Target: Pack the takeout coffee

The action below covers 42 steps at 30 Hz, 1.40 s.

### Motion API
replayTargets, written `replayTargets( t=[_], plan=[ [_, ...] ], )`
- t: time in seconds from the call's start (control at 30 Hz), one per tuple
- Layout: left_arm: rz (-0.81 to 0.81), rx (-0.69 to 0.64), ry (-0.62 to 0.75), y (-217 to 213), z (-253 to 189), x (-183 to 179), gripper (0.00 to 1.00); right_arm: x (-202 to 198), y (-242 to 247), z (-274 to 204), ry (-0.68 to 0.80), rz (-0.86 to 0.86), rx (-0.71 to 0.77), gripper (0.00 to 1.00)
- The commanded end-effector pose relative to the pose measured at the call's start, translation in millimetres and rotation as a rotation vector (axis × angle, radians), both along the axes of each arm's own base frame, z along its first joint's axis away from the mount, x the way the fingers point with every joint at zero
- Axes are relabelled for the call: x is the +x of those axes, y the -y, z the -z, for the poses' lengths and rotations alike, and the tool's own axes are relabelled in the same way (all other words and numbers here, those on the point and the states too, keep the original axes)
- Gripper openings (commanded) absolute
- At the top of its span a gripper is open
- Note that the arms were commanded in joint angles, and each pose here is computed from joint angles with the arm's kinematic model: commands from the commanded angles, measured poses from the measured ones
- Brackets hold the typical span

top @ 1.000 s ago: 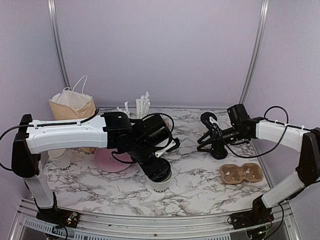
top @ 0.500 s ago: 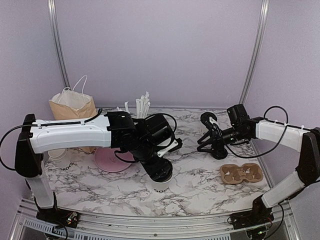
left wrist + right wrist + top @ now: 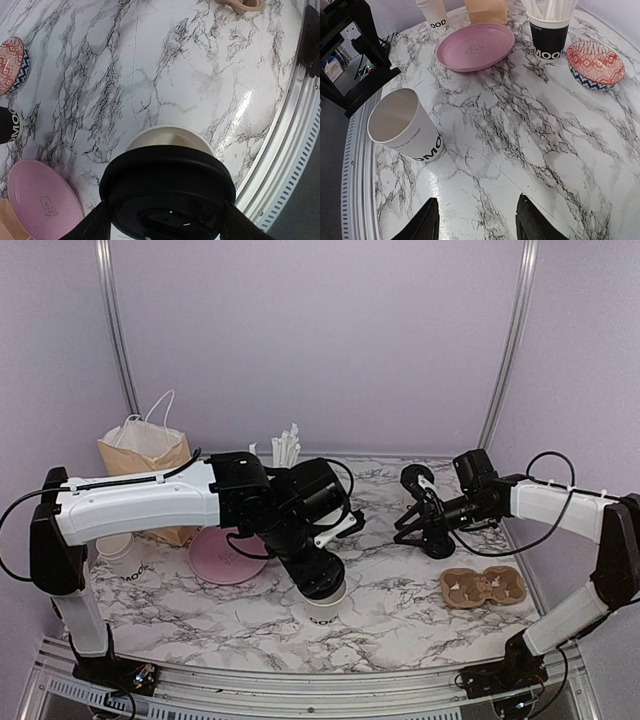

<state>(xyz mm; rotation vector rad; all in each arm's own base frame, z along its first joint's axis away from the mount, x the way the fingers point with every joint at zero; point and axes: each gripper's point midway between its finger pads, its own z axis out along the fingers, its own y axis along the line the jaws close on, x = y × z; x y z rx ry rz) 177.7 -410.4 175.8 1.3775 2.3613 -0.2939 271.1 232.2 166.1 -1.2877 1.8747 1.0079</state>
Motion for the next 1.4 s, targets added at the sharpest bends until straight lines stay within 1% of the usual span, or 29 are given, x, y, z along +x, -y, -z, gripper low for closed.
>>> replayTargets(
  t=[0.0, 0.33, 0.7, 0.97, 1.13, 1.27, 1.3, 1.33, 1.37],
  plan=[
    [-0.021, 0.038, -0.012, -15, 0, -1, 0.67, -4, -3, 0, -0.009, -0.027, 0.009, 0.5],
    [0.005, 0.061, -0.026, -4, 13, 3, 0.67, -5, -3, -1, -0.001, -0.027, 0.008, 0.5],
    [0.004, 0.077, -0.045, -3, 23, 5, 0.67, -6, -2, 0, -0.001, -0.031, 0.004, 0.5],
    [0.022, 0.071, -0.062, 10, 28, 6, 0.69, -6, -2, 2, -0.004, -0.032, -0.003, 0.51],
    [0.028, 0.082, -0.062, 13, 34, 7, 0.77, -6, -2, 4, -0.009, -0.033, -0.007, 0.5],
    [0.021, 0.067, -0.042, 14, 25, 10, 0.85, -7, -2, 1, -0.011, -0.034, 0.002, 0.51],
    [0.018, 0.057, -0.034, 14, 21, 11, 0.88, -8, -3, 0, -0.014, -0.036, 0.006, 0.51],
    [0.015, 0.049, -0.023, 15, 16, 13, 0.97, -7, -3, -1, -0.015, -0.034, 0.008, 0.52],
    [0.015, 0.039, -0.012, 15, 11, 14, 0.99, -7, -3, -2, -0.016, -0.031, 0.008, 0.52]
  ],
)
